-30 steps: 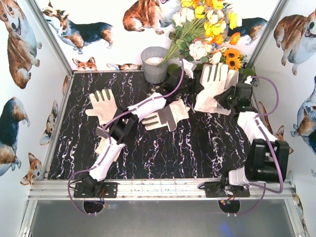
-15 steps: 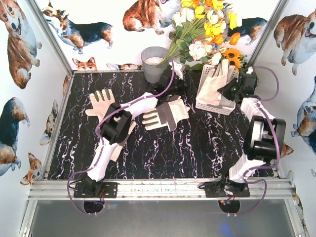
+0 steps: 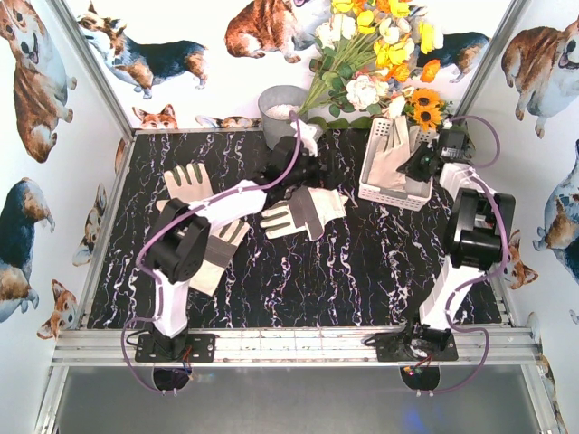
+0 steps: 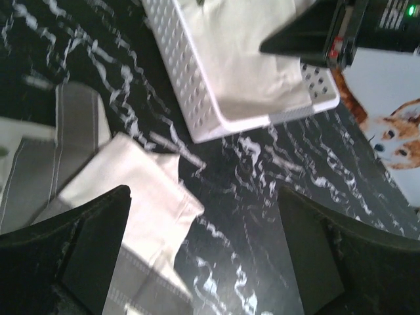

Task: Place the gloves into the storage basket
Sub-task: Place the glove in the bin.

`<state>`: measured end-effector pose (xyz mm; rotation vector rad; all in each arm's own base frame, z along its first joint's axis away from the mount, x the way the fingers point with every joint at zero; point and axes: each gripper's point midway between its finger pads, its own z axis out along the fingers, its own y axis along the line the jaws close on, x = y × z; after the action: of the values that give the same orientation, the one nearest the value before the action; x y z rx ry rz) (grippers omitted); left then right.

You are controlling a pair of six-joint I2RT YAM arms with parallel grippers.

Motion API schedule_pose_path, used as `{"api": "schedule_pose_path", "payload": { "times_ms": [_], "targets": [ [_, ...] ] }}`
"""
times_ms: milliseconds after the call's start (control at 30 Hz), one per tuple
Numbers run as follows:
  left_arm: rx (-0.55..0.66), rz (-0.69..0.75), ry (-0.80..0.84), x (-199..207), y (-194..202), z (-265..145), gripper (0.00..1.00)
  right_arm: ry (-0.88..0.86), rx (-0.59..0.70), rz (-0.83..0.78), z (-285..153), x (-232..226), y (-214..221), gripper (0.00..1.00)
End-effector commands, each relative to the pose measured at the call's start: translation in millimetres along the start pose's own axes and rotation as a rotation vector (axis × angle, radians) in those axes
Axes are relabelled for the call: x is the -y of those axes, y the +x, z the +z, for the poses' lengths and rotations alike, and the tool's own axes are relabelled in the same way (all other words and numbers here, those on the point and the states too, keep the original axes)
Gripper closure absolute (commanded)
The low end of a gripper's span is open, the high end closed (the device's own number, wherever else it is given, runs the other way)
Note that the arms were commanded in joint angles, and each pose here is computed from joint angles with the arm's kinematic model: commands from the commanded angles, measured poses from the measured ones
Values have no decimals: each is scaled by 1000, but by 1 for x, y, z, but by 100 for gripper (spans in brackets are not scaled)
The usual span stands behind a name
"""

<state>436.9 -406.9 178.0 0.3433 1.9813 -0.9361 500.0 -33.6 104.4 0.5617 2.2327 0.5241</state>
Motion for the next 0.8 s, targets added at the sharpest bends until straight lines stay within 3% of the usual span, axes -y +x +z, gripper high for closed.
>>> {"api": "schedule_pose_path", "payload": {
  "times_ms": [0,400,767],
  "targets": [
    [7,7,-44,-5,3,-28,12,1,4,-62,6,-1,-19,100],
    [-43,-36,-162,-25,37,-77,11,113,-114,-11,33,30,1,100],
    [-36,-57,-201,-29,41,-94,11,87,-179,50,52,19,18,100]
  ]
}}
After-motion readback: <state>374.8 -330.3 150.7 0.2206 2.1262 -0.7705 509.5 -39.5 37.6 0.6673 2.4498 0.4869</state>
